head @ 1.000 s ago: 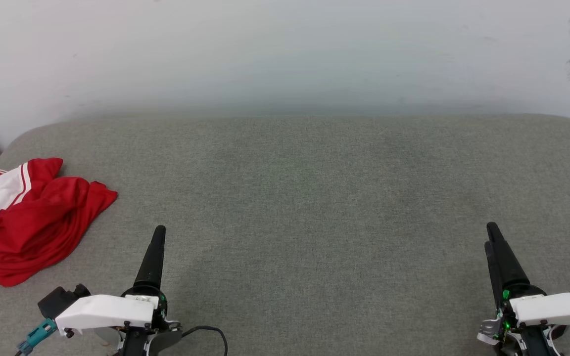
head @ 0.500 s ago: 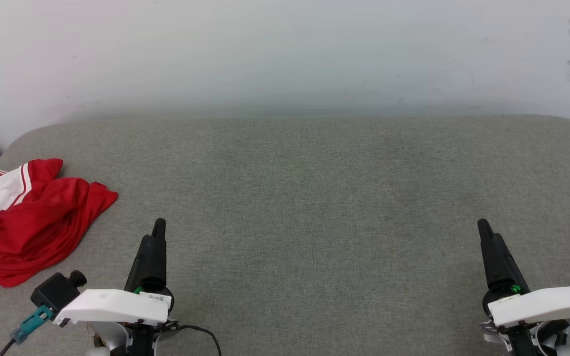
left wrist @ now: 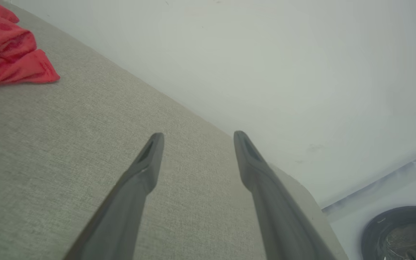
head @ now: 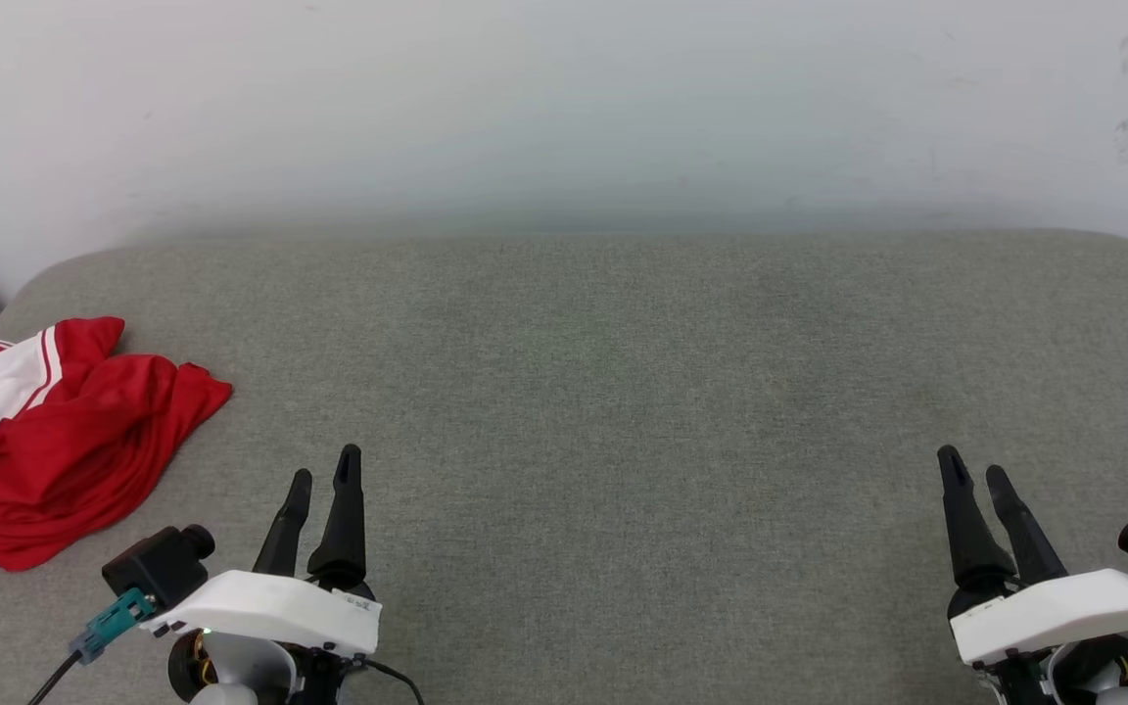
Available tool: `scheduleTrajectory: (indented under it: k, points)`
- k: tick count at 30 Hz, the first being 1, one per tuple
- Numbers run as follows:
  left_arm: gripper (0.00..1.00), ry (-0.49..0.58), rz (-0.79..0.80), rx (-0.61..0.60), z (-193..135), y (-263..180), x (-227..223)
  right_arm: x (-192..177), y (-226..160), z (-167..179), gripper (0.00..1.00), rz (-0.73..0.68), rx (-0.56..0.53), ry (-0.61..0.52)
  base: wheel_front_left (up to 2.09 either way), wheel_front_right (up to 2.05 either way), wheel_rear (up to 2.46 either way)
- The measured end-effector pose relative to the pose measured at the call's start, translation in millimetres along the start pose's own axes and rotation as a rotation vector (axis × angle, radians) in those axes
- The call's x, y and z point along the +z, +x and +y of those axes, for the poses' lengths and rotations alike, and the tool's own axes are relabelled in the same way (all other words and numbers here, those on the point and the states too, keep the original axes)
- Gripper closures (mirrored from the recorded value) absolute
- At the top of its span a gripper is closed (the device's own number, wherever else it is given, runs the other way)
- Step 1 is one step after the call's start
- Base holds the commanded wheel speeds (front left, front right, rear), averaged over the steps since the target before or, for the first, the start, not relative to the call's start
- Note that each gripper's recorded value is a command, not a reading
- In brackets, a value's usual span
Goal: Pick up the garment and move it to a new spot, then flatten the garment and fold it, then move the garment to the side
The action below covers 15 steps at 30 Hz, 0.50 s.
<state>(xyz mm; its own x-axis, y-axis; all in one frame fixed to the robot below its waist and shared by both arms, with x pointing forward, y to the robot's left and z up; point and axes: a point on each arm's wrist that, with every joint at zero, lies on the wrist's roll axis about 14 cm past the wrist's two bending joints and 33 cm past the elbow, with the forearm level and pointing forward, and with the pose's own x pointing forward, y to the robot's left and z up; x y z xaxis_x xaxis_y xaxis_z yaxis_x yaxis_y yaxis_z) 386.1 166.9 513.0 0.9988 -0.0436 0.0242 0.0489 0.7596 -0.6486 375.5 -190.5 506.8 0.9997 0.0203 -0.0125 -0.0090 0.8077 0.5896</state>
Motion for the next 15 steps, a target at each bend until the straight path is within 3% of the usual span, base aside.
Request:
scheduleTrajectory:
  k: [15]
  points:
    - [0.00, 0.243, -0.012, -0.038, -9.7, 3.1, 1.9, 1.6, -3.6, 5.4, 0.00, 0.006, 0.017, -0.224, 0.00, 0.00, 0.00]
